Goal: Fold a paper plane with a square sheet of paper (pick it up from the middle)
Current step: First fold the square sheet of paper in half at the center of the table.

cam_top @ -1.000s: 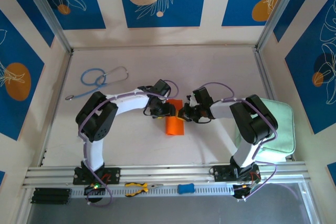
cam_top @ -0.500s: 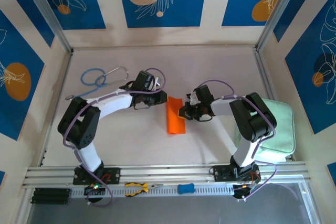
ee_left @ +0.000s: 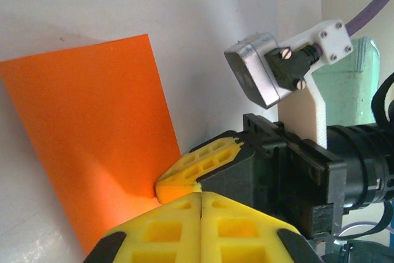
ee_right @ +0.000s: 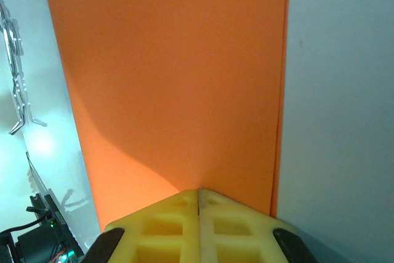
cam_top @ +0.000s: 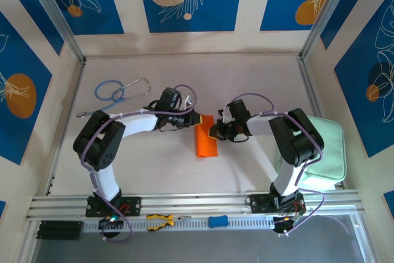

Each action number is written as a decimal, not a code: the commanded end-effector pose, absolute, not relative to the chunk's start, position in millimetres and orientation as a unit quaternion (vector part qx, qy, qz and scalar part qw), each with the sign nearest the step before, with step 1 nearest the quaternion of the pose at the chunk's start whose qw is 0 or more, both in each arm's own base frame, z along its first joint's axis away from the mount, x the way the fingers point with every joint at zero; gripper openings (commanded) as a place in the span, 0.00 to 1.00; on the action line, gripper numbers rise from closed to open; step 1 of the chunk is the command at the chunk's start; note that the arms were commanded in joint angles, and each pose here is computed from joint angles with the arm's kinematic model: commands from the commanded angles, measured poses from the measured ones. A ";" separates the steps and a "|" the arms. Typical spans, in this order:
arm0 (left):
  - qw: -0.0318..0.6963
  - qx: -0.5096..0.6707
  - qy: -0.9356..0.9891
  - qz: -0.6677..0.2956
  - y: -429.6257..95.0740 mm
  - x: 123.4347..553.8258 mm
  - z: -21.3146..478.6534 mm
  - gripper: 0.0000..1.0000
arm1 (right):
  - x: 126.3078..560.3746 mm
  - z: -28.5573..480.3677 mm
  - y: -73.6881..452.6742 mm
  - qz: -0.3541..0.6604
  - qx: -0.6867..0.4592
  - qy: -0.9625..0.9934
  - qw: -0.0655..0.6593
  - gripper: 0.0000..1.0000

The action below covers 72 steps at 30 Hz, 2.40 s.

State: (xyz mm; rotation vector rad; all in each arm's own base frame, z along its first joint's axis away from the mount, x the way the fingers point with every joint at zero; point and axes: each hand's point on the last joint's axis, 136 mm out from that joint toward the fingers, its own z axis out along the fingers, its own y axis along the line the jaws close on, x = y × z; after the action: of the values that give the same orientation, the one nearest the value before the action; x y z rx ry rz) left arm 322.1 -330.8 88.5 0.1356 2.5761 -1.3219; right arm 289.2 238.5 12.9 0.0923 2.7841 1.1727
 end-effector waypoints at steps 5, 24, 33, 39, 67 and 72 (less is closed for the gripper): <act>0.107 0.049 0.877 -0.466 -332.3 314.7 80.2 0.00 | 265.4 -32.5 209.2 0.299 0.059 0.952 0.015 0.01; 0.082 0.049 0.877 -0.470 -335.2 302.3 65.9 0.00 | 264.3 -33.6 206.6 0.295 0.064 0.953 0.015 0.00; 0.070 0.043 0.883 -0.462 -333.5 299.3 62.5 0.00 | 264.5 -33.5 207.0 0.295 0.064 0.953 0.014 0.00; 0.067 0.047 0.884 -0.461 -334.1 296.4 59.5 0.00 | 264.2 -33.5 206.7 0.295 0.064 0.953 0.014 0.00; 0.084 0.074 0.862 -0.494 -341.8 298.0 83.4 0.00 | 260.2 -35.8 206.5 0.296 0.067 0.953 0.010 0.00; 0.067 0.074 0.859 -0.503 -343.7 292.1 74.0 0.00 | 260.2 -35.9 206.0 0.295 0.068 0.953 0.010 0.00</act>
State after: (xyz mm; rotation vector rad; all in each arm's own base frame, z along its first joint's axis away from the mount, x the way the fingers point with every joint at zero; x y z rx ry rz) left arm 294.8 -334.9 60.6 0.1744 2.6335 -1.4333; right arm 289.1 238.5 12.8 0.0929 2.7846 1.1731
